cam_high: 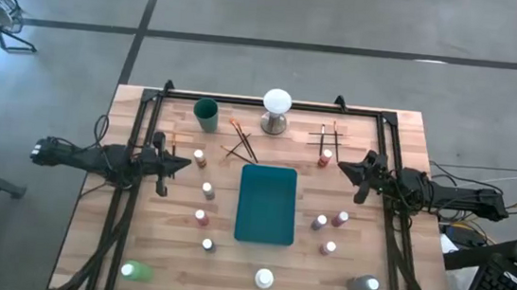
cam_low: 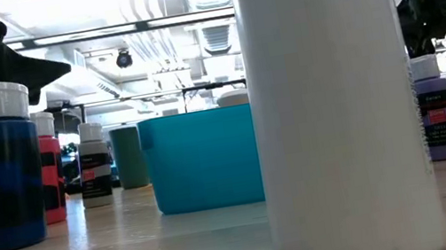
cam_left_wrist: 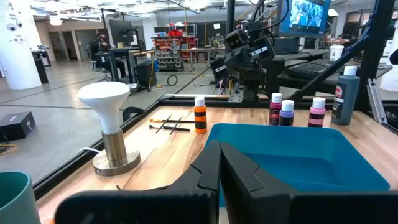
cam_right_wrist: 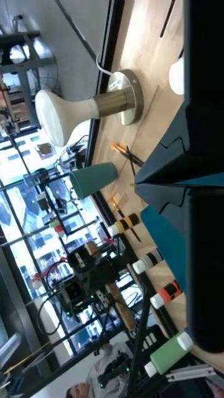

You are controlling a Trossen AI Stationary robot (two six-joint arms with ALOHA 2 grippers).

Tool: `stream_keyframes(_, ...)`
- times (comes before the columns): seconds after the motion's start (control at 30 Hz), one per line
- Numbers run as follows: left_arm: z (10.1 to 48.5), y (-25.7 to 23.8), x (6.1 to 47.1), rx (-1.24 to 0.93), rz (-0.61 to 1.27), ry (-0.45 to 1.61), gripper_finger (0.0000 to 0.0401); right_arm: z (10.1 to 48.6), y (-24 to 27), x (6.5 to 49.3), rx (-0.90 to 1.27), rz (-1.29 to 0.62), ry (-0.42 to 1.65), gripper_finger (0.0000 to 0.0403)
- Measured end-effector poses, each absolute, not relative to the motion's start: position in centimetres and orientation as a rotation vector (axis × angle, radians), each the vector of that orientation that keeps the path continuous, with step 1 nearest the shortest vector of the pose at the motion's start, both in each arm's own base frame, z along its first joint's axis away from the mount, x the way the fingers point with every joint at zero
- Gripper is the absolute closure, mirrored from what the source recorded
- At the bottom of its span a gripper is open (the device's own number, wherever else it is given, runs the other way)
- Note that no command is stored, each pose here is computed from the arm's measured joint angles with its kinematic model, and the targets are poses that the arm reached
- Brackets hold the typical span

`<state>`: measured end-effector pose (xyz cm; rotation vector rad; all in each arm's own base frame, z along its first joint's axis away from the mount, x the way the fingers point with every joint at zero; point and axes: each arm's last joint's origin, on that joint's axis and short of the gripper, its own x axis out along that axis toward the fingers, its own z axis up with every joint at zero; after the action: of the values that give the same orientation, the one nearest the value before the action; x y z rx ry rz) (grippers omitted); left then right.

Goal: Pick & Place Paint Supplies
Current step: Put the yellow paint brush into the green cup

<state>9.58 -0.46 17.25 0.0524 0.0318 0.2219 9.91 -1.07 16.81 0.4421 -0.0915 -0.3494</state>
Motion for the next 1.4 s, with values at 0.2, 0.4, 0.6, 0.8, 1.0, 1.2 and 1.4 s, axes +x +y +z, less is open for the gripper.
stream_keyframes(0.2, 17.3, -0.5, 9.6, 0.052, 0.222, 0.032, 0.0394, 17.6, -1.1, 9.9, 0.458, -0.351, -0.174, 0.0394)
stream_keyframes(0.4, 17.2, -0.5, 9.6, 0.053, 0.222, 0.032, 0.0394, 22.3, -0.9, 8.5, 0.146, -0.279, -0.618, 0.0394)
stream_keyframes(0.6, 17.2, -0.5, 9.6, 0.052, 0.222, 0.032, 0.0394, 26.3, -0.6, 7.6, -0.193, -0.284, -0.684, 0.0394)
stream_keyframes(0.8, 17.2, -0.5, 9.6, 0.052, 0.222, 0.032, 0.0394, 29.8, -1.5, 8.2, -0.167, -0.517, -0.030, 0.0394)
stream_keyframes(1.0, 17.3, -0.5, 9.6, 0.052, 0.222, 0.032, 0.0394, 32.2, -1.8, 7.0, -0.002, -0.668, 0.378, 0.0394)
stream_keyframes(1.2, 17.3, -0.5, 9.6, 0.052, 0.222, 0.032, 0.0394, 33.0, -1.9, 8.0, 0.043, -0.729, 0.645, 0.0394)
stream_keyframes(1.4, 17.3, -0.5, 9.6, 0.052, 0.222, 0.031, 0.0394, 33.6, -2.5, 9.9, 0.020, -0.788, 0.783, 0.0394)
